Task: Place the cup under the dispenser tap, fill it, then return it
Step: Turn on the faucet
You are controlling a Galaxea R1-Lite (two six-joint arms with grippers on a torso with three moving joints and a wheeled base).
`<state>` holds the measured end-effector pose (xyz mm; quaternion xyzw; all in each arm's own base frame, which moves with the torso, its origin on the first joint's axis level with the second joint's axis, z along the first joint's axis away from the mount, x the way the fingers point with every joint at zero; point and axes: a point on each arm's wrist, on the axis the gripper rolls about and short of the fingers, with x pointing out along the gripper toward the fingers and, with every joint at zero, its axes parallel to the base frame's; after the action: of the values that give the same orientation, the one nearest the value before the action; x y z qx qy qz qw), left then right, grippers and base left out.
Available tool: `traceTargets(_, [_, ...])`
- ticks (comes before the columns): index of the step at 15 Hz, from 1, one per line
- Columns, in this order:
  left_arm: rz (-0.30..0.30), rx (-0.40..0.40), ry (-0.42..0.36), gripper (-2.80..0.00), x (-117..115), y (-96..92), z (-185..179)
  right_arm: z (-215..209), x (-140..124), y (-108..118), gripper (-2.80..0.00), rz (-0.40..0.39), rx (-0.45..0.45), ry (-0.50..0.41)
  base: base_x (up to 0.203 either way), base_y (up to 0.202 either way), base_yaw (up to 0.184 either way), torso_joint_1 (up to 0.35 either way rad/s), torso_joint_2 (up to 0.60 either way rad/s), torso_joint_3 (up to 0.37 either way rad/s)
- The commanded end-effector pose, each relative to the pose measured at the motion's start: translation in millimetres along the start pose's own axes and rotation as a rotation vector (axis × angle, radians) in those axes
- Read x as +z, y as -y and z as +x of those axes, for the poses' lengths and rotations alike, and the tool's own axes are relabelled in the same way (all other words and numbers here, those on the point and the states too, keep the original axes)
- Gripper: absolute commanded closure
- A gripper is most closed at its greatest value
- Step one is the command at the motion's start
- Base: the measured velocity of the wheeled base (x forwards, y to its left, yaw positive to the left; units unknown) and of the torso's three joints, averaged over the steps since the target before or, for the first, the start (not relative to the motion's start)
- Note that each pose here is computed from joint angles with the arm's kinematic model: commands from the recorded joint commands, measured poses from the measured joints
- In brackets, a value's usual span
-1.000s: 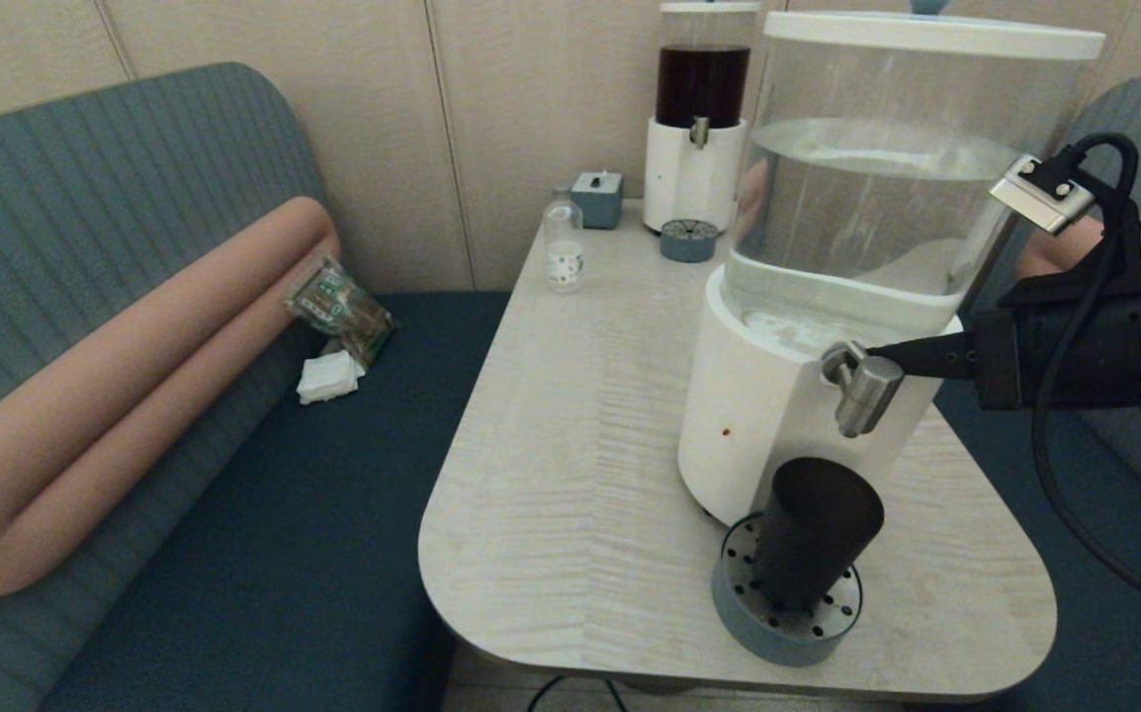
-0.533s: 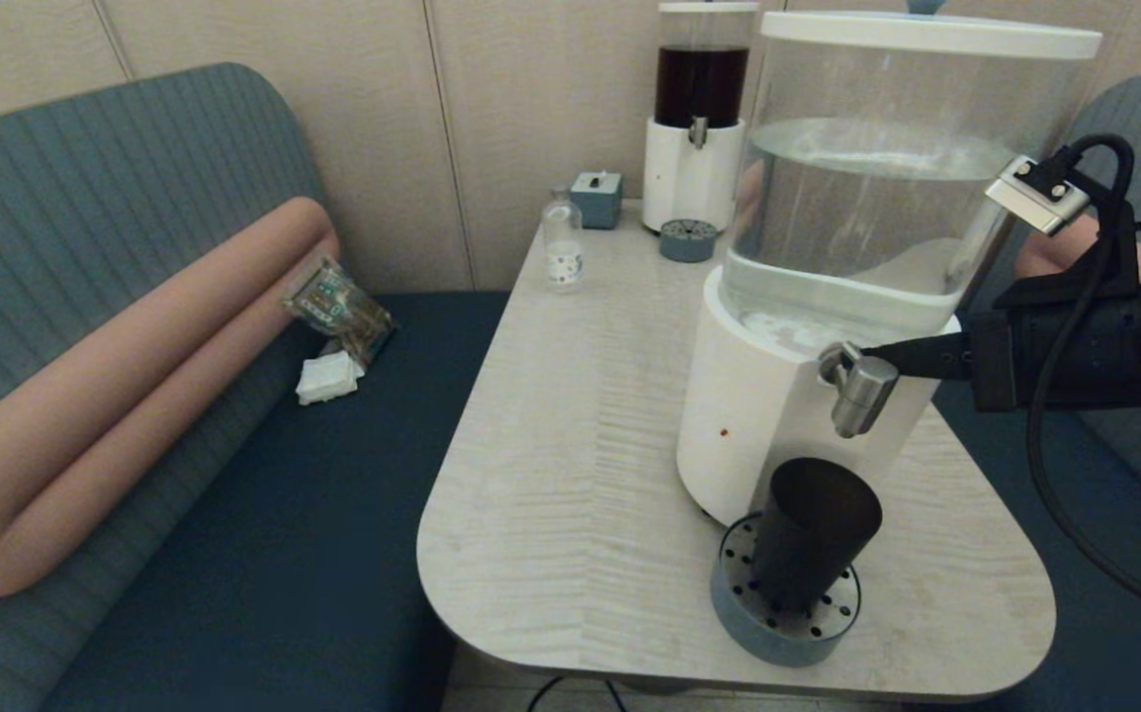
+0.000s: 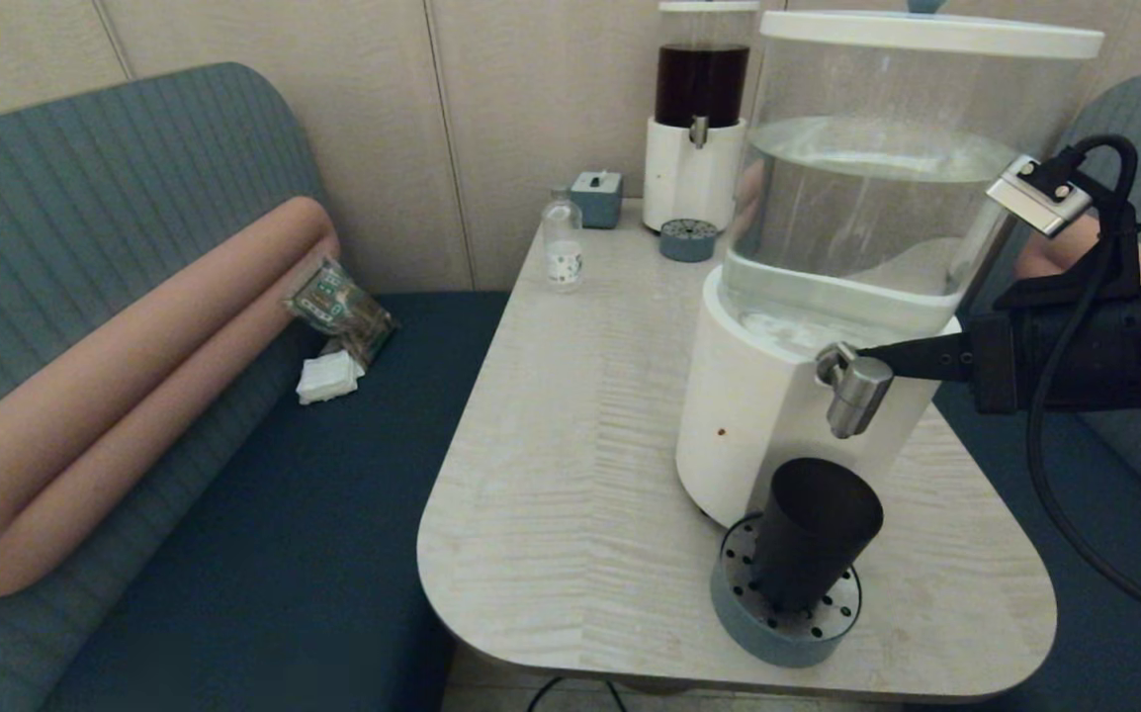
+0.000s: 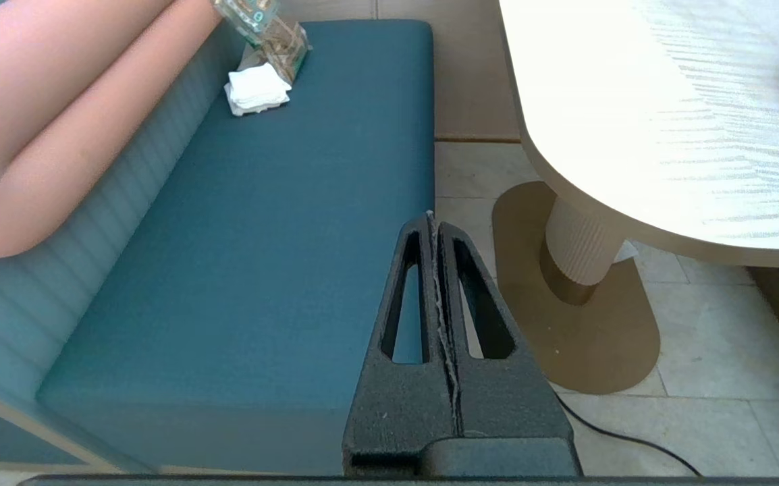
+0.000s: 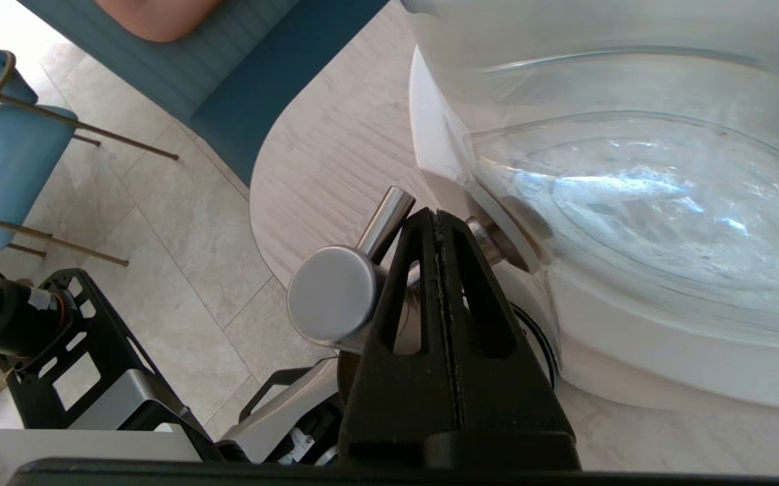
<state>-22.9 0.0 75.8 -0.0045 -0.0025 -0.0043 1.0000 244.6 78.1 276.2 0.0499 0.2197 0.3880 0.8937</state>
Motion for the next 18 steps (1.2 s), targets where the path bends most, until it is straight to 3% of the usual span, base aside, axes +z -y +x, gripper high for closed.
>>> traceTargets(1, [0.000, -0.001, -0.002, 0.00, -0.3, 0.0, 0.2, -1.3, 0.0, -1.1, 0.00, -0.002, 0.011, 0.002, 0.000, 0.000, 0.000, 0.000, 0.00, 0.000])
traceTargets(18, [0.000, -0.001, -0.002, 0.00, -0.3, 0.0, 0.2, 0.1, 0.8, 2.3, 0.00, -0.010, 0.014, 0.024, 0.000, 0.000, 0.000, 0.000, 0.00, 0.000])
